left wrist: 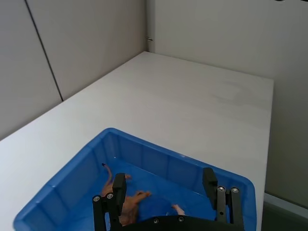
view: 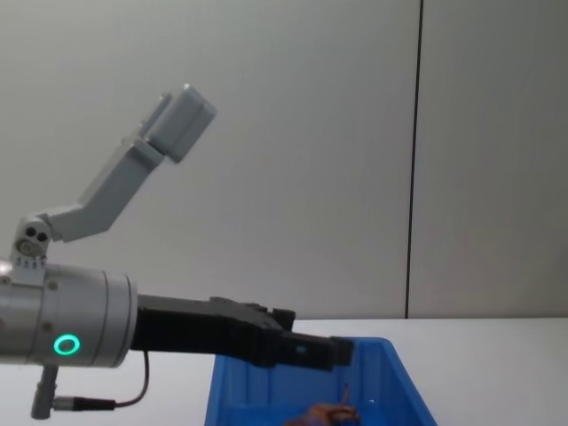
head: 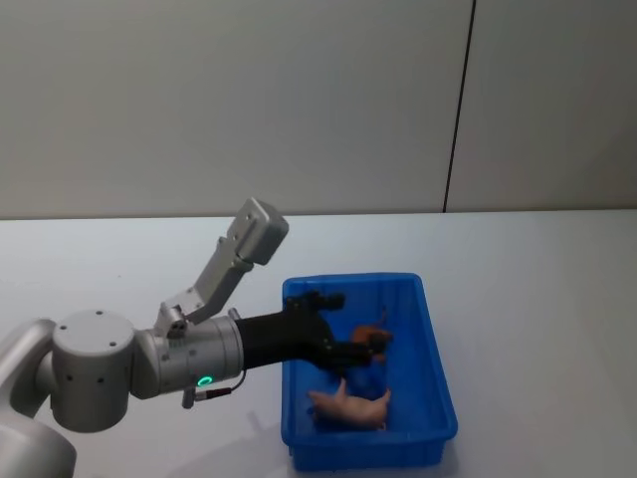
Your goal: Pick up the two dolls from the table and place them into the box.
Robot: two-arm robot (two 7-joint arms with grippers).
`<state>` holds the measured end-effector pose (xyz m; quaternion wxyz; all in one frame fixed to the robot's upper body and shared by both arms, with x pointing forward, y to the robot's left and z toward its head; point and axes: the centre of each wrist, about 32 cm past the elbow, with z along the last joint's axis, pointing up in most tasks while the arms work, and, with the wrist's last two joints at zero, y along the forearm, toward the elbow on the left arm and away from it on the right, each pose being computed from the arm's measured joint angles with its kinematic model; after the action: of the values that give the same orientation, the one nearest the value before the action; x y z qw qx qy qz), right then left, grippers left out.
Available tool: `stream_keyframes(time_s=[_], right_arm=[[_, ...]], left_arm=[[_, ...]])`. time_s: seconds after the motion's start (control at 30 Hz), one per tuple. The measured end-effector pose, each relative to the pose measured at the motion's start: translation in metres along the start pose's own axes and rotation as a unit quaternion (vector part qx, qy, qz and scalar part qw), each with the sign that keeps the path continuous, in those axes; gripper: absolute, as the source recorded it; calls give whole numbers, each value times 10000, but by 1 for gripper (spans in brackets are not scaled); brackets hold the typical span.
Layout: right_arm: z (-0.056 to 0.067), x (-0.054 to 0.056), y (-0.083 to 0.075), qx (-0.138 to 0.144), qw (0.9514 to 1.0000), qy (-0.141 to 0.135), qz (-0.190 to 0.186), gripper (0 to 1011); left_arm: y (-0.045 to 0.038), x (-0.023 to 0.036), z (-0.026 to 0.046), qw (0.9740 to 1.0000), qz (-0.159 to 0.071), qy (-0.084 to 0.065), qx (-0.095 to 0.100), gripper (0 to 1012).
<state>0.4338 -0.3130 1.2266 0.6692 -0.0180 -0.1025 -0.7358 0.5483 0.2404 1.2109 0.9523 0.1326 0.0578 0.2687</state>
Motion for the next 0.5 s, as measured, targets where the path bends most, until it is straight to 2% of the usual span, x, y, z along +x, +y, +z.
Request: stream_keyframes(time_s=[0.3,0.5], right_arm=[[0,0,0,0,10000,0,0,1001],[0,0,0,0,10000,0,0,1001]], left_arm=[[119,-60,5,9988,462,23,-168,1003],[209,-122,1,9957,877,54,-294,1004]])
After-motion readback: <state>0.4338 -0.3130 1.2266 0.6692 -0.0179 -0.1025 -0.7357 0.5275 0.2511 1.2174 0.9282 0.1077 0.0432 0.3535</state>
